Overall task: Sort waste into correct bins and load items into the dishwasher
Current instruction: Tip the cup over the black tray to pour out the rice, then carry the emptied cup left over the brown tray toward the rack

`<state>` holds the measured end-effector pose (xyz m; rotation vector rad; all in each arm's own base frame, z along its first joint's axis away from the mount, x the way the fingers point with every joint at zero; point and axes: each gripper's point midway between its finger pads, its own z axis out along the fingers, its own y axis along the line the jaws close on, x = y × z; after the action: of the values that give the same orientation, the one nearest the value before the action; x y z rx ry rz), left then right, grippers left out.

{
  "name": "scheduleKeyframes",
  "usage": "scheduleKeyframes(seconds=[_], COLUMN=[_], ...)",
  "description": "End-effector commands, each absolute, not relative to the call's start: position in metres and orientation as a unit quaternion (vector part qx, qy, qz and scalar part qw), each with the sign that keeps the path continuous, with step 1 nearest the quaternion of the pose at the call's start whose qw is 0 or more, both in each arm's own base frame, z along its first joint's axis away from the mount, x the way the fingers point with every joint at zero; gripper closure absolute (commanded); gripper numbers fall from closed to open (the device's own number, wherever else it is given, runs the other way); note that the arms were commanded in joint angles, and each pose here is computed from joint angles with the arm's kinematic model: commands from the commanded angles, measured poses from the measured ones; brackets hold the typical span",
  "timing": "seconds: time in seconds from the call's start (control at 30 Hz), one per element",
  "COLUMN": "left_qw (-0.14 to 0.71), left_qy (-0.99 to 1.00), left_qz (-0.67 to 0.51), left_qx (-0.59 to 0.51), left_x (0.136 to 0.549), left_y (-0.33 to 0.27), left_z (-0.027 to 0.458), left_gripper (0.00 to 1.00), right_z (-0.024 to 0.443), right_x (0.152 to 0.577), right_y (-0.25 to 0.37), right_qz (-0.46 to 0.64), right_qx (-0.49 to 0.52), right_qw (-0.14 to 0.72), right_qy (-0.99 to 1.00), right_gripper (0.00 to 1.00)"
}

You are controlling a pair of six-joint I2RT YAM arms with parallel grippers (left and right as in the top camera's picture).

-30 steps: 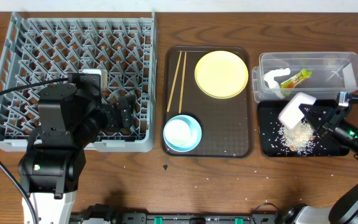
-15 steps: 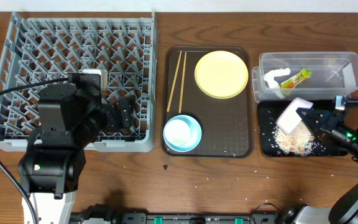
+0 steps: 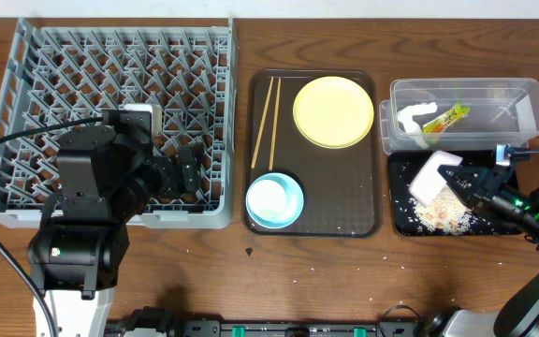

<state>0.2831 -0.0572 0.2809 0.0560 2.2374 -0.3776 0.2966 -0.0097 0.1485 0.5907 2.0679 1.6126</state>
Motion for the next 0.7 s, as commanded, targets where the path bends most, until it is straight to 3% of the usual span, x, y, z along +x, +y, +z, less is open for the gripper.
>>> scheduleKeyframes(seconds=[0.0,0.03,0.13,0.2,0.53,0.67], left_qw=[0.432,0.432,0.432,0.432,0.432,0.432], left_qy=[0.888,0.888,0.888,0.888,0.888,0.888], left_qz=[-0.156,-0.156,-0.156,-0.156,-0.156,-0.156], left_qx=[0.022,0.022,0.022,0.022,0.022,0.022], left_x=[0.284,0.284,0.284,0.284,0.284,0.284], left_y=[-0.059,-0.059,-0.059,-0.059,-0.059,-0.059], left_z=[0.291,0.291,0.291,0.291,0.291,0.291], left_gripper=[0.09,0.09,0.09,0.10,0.10,0.09], right_z=[0.133,0.129,0.170,0.174,0.207,0.193], right_x=[0.298,0.296,0.296,0.293,0.279,0.274], right_y=[-0.012,-0.012,0.008,0.018,0.082,0.111], right_qz=[0.529,0.526,0.597,0.579,0.298,0.185], right_qx=[0.230,0.256,0.171,0.155,-0.032,-0.081], right_qw=[0.204,0.183,0.234,0.228,0.247,0.251], right_qy=[0.791,0.790,0.748,0.767,0.921,0.947], right_gripper=[0.99,0.99,0.99,0.99,0.99,0.99])
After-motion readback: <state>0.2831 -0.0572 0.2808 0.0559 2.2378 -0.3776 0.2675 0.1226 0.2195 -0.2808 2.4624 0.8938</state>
